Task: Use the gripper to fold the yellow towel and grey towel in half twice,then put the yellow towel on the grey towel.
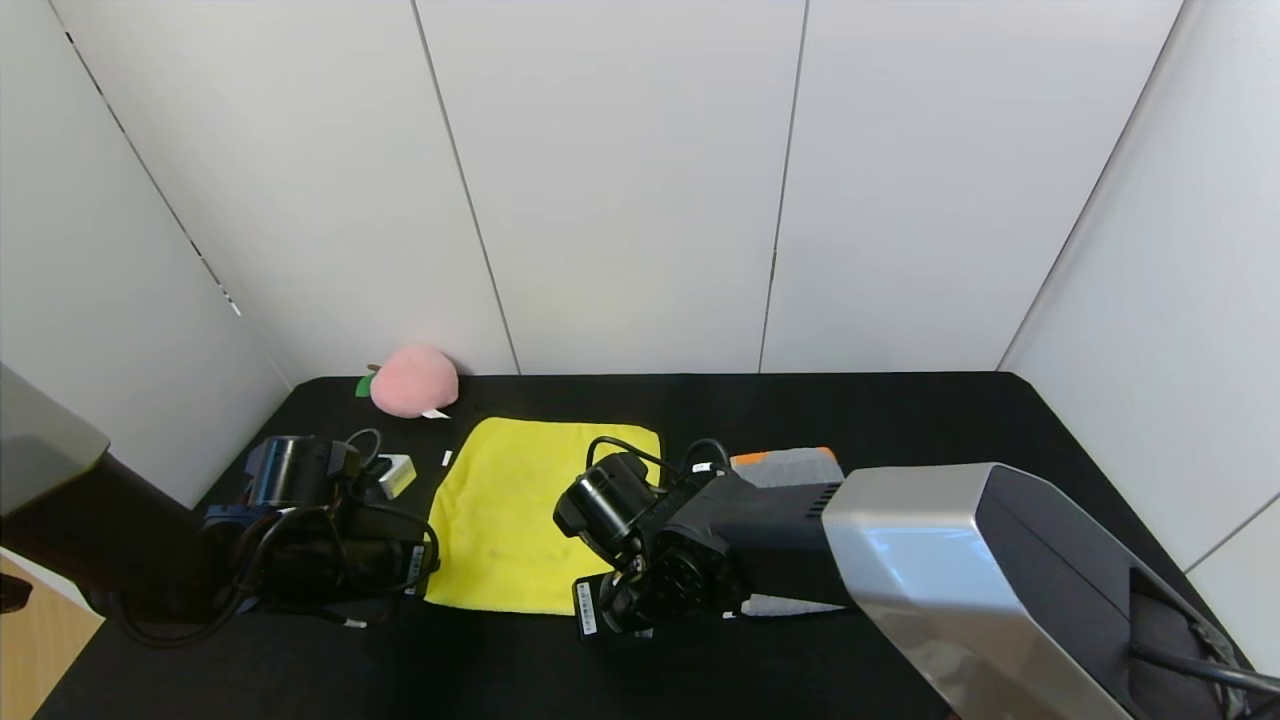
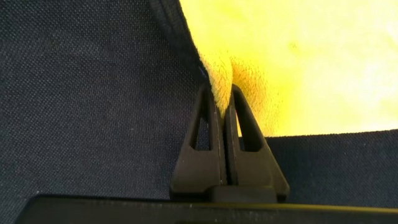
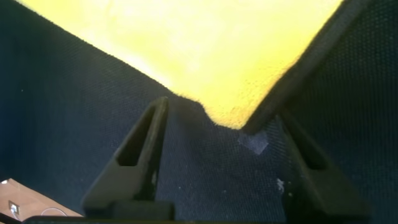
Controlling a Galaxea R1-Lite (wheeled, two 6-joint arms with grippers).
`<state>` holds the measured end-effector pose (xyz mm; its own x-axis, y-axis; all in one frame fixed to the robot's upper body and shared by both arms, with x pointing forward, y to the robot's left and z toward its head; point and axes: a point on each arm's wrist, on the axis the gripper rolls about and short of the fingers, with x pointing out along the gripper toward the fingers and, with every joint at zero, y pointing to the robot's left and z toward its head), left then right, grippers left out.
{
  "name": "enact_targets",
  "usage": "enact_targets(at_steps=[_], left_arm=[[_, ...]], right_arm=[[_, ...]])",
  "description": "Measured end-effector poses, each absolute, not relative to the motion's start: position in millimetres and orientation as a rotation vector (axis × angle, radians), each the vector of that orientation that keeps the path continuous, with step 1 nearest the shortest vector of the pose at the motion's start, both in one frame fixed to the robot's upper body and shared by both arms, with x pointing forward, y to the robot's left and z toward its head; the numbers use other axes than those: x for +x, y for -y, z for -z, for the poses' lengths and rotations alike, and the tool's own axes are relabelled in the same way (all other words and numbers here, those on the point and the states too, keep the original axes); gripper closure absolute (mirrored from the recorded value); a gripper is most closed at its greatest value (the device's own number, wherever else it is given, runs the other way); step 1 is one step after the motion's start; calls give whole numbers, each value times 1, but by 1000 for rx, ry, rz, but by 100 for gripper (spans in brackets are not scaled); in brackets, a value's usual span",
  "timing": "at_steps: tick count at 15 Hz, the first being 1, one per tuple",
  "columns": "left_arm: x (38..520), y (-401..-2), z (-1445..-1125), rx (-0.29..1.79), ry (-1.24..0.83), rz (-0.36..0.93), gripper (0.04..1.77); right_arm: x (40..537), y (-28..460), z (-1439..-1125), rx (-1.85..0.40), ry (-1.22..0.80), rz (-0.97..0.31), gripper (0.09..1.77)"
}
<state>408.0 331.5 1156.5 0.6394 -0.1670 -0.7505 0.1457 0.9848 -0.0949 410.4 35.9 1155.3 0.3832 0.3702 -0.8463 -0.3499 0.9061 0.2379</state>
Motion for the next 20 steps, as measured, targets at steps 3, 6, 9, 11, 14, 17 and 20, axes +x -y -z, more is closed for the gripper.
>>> enact_targets(at_steps=[3, 6, 9, 11, 14, 17, 20], left_arm=[[408, -331, -1157, -27, -858, 179, 169], [407, -331, -1158, -26, -855, 178, 169], [407, -331, -1158, -26, -855, 179, 169], [407, -331, -1158, -26, -855, 178, 169], [407, -331, -1158, -26, -855, 179, 169], [407, -331, -1158, -26, -855, 178, 169], [407, -331, -1158, -26, -856, 179, 169]], right_arm=[[414, -34, -1156, 30, -1077, -457, 57], [421, -32, -1156, 46, -1061, -451, 46], [429, -29, -1157, 68, -1037, -446, 40], [429, -29, -1156, 71, -1036, -445, 36], [428, -30, -1156, 68, -1038, -448, 33], [424, -32, -1155, 57, -1044, -454, 33], [423, -33, -1154, 52, -1047, -453, 74]])
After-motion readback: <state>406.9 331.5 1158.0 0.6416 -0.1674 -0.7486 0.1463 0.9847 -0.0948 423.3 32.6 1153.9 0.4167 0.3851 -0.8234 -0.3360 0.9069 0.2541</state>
